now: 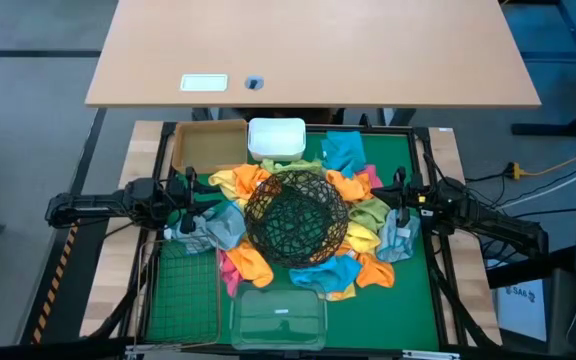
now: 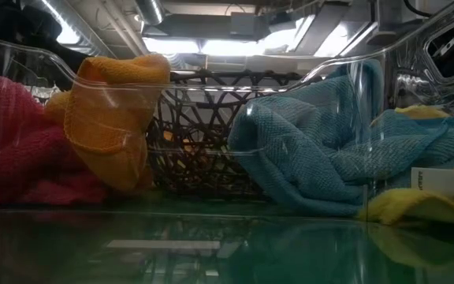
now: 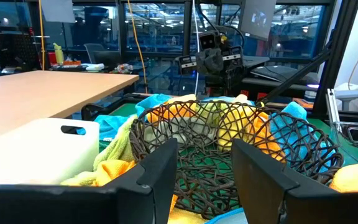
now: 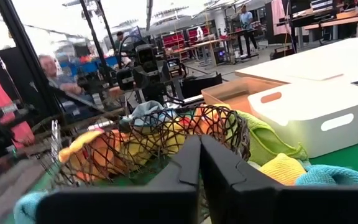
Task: Sort microfiber towel by color & place in baskets
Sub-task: Put the orange towel into the black basket
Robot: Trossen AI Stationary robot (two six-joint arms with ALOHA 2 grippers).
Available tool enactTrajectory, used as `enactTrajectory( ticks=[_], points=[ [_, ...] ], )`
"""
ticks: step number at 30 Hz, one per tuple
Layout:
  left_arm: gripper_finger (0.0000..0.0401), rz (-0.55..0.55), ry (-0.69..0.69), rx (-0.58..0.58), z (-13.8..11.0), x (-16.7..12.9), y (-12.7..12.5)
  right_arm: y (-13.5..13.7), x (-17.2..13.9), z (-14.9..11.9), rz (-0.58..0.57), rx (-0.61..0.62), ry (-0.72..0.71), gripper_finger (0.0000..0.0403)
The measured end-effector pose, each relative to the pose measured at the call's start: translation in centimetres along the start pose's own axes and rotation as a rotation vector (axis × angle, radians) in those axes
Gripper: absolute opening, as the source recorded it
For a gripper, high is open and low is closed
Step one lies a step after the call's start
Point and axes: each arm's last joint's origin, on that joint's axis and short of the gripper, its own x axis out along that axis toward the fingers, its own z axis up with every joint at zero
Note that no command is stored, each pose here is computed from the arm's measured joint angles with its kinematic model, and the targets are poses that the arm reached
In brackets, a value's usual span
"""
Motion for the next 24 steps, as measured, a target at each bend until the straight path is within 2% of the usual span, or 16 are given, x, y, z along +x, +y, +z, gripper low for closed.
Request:
enactTrajectory(
  ticks=[3, 6, 10, 13, 16, 20, 24],
  points=[
    [0.0145, 0.0, 0.0, 0.0, 0.0, 0.0, 0.0, 0.0, 0.0, 0.1, 0.003, 0.042, -0.009, 0.0063],
    [0.0145, 0.0, 0.0, 0.0, 0.0, 0.0, 0.0, 0.0, 0.0, 0.1, 0.004, 0.063, -0.014, 0.0122],
    [0.0145, 0.0, 0.0, 0.0, 0.0, 0.0, 0.0, 0.2, 0.0, 0.6, 0.015, 0.04, -0.05, 0.0199],
    [0.0145, 0.0, 0.0, 0.0, 0.0, 0.0, 0.0, 0.4, -0.1, 1.5, 0.011, -0.003, -0.071, 0.0236],
    [0.0145, 0.0, 0.0, 0.0, 0.0, 0.0, 0.0, 0.6, -0.1, 2.6, -0.007, -0.023, -0.087, 0.0253],
    [0.0145, 0.0, 0.0, 0.0, 0.0, 0.0, 0.0, 0.9, 0.3, 4.0, -0.018, -0.079, -0.072, 0.0257],
    [0.0145, 0.0, 0.0, 0.0, 0.0, 0.0, 0.0, 0.9, 1.3, 5.0, -0.058, -0.135, 0.016, 0.0257]
  ],
)
